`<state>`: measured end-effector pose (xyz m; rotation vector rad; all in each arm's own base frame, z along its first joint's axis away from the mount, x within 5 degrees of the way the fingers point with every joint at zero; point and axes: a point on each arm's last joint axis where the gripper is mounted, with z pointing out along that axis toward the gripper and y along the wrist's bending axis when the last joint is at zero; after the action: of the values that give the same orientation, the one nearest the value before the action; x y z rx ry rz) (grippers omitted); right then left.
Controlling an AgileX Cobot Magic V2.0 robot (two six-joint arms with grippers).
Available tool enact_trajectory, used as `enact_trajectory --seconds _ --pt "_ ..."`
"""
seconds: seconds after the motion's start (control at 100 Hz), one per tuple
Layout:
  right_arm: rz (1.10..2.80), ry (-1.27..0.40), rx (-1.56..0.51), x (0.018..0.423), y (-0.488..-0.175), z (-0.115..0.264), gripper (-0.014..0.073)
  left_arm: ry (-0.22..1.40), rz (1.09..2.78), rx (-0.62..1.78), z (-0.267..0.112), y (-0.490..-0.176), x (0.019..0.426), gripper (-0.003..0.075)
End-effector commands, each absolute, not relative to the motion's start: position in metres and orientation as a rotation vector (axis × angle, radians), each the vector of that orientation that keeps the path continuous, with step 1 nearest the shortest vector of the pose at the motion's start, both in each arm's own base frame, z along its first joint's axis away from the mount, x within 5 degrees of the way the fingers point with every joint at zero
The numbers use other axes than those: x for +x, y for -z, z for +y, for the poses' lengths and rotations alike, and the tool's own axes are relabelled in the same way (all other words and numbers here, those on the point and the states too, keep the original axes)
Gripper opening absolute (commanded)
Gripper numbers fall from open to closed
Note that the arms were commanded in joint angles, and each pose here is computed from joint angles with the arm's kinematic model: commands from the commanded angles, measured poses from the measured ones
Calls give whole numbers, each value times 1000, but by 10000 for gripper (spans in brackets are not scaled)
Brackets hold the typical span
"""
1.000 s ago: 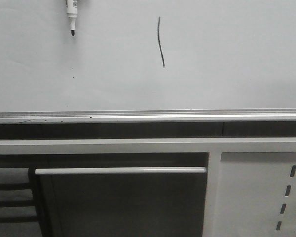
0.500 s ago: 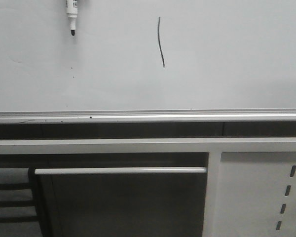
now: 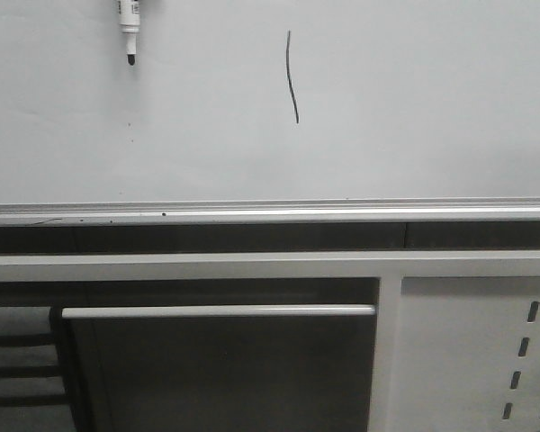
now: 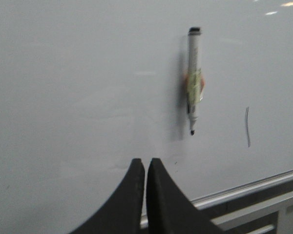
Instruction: Write number 1 on whiteboard
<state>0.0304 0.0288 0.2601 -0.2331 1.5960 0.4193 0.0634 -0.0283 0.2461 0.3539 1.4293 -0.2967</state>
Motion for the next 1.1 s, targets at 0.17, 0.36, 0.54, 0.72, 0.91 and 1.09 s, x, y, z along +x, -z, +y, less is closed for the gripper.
enact_trajectory --seconds 0.17,0.36,0.54,0.72,0.91,1.09 --pt "1503 -405 -190 27 -274 25 -71 205 1435 206 -15 -222 54 -20" --pt "1503 -405 -190 27 -274 25 -71 186 1472 116 -11 -202 55 -20" --pt "1503 -405 -190 27 -274 25 -71 200 1500 111 -11 -200 55 -20" --pt "1503 -405 -190 27 -274 25 -71 200 1502 111 -11 -199 55 -20" --pt "1503 -405 -190 27 -274 25 -71 200 1502 111 -11 -199 55 -20" --pt "1503 -405 -190 27 -274 25 -71 200 1502 111 -11 -199 55 -20"
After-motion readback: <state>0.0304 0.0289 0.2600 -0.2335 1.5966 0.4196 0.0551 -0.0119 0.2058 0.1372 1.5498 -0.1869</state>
